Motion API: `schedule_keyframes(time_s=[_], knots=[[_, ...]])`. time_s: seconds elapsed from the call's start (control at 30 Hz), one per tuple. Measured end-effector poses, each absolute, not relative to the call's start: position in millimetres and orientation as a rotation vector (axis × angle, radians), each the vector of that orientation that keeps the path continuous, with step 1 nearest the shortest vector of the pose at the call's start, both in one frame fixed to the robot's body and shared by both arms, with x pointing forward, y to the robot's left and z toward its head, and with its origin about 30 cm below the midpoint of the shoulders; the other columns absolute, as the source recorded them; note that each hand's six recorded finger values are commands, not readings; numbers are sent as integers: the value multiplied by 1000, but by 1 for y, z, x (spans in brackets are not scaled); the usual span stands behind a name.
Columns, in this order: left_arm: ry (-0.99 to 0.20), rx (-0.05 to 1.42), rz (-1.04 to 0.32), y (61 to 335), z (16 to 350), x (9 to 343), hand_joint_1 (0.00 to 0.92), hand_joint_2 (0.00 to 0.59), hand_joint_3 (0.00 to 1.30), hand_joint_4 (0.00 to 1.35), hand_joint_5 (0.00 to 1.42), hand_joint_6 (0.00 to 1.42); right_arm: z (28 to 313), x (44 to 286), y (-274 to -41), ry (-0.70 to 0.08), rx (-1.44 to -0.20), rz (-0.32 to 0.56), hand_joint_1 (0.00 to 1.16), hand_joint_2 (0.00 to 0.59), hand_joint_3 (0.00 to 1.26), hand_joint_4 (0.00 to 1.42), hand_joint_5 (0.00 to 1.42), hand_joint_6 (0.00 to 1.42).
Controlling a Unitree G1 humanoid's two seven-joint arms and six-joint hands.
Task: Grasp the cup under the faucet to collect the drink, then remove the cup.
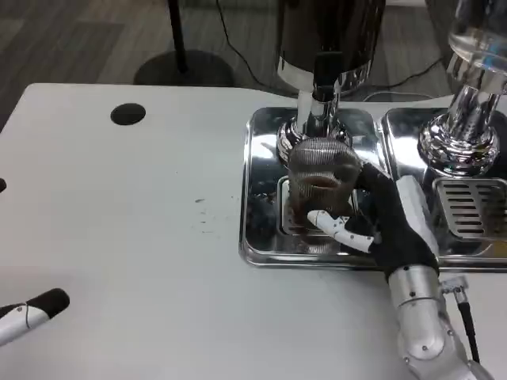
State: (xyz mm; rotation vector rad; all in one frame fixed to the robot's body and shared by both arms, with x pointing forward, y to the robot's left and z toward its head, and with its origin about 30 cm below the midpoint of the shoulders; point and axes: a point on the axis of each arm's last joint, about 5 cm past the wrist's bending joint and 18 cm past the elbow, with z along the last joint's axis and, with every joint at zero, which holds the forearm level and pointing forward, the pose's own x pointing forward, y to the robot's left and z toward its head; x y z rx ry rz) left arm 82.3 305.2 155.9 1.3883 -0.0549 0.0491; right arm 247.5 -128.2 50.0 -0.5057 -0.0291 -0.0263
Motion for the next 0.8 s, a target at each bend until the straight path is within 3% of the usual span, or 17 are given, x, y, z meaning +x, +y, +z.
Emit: schedule_keyframes(time_s=[0.8], knots=[[-59, 1386, 51, 304, 156, 85, 0, 66, 76, 0, 0, 0, 58, 246, -129, -23, -506, -34, 773, 221, 361, 362, 288, 104]])
